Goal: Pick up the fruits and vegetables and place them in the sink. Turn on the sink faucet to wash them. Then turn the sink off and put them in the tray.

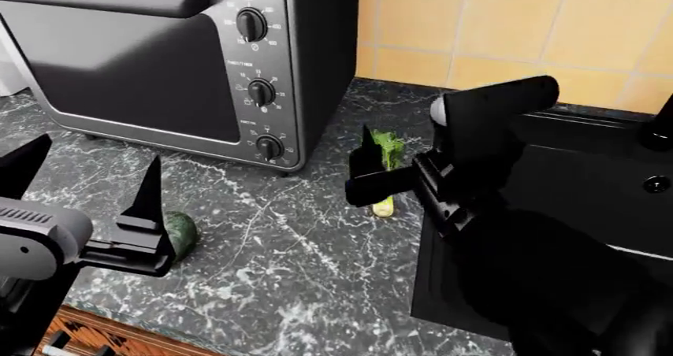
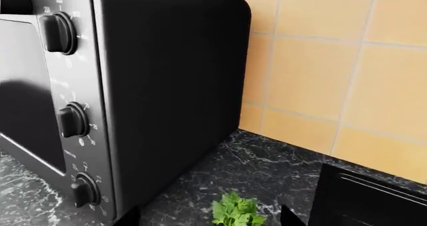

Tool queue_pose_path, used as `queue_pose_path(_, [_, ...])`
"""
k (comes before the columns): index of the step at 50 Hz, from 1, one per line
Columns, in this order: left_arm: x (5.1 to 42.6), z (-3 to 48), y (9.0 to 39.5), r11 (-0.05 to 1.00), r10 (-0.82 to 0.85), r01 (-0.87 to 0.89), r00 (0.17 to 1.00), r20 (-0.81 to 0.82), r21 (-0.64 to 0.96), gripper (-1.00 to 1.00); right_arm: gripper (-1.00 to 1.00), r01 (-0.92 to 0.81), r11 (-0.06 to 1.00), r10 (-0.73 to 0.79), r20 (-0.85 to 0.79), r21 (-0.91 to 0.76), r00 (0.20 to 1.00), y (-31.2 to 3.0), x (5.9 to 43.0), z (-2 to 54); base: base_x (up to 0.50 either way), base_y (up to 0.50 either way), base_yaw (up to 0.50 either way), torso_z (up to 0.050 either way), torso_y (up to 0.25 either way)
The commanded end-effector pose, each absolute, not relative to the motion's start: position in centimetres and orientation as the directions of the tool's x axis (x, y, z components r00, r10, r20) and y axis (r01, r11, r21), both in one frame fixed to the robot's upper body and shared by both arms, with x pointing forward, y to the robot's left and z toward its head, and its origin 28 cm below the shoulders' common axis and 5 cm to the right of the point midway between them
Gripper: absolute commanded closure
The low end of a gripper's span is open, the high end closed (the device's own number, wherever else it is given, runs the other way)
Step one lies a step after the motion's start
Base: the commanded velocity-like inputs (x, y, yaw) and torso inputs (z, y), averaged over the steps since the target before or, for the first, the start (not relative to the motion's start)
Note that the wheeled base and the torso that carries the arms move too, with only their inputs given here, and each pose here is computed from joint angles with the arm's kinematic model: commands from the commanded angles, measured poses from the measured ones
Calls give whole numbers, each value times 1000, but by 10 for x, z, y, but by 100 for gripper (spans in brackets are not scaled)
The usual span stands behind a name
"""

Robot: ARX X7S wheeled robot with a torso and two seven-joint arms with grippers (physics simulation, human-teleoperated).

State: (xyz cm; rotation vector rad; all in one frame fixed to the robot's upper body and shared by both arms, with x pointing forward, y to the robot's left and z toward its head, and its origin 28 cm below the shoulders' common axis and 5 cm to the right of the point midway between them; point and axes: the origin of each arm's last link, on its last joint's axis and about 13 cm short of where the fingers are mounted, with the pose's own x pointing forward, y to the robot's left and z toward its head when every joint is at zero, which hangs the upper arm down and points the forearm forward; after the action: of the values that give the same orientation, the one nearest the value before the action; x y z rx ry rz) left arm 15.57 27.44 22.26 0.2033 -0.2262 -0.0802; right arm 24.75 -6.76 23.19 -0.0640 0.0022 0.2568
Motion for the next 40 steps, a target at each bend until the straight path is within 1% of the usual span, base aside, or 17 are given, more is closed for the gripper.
queue_pose_path(1, [156, 222, 276, 977, -92, 47, 973, 210, 210, -100, -100, -258, 960, 245, -119, -106, 962, -41, 256, 211, 0, 0, 0, 0, 0])
queue_pose_path(11, [155, 223, 280, 978, -75, 30, 974, 214, 205, -100, -100, -255, 958, 230, -182, -132, 956, -29, 265, 191, 0, 0, 0, 0, 0])
queue_pose_path(20, [154, 222, 282, 979, -71, 26, 974, 216, 203, -100, -100, -215, 964, 180, -214, -158, 960, -33, 274, 173, 0, 0, 0, 0, 0])
queue_pose_path(26, [154, 221, 283, 979, -65, 21, 974, 215, 201, -100, -100, -213, 965, 176, -223, -150, 959, -33, 274, 167, 0, 0, 0, 0, 0])
queue_pose_path(40, [155, 217, 284, 979, -59, 15, 976, 210, 203, -100, -100, -148, 981, 113, -246, -128, 963, -43, 285, 152, 0, 0, 0, 0, 0])
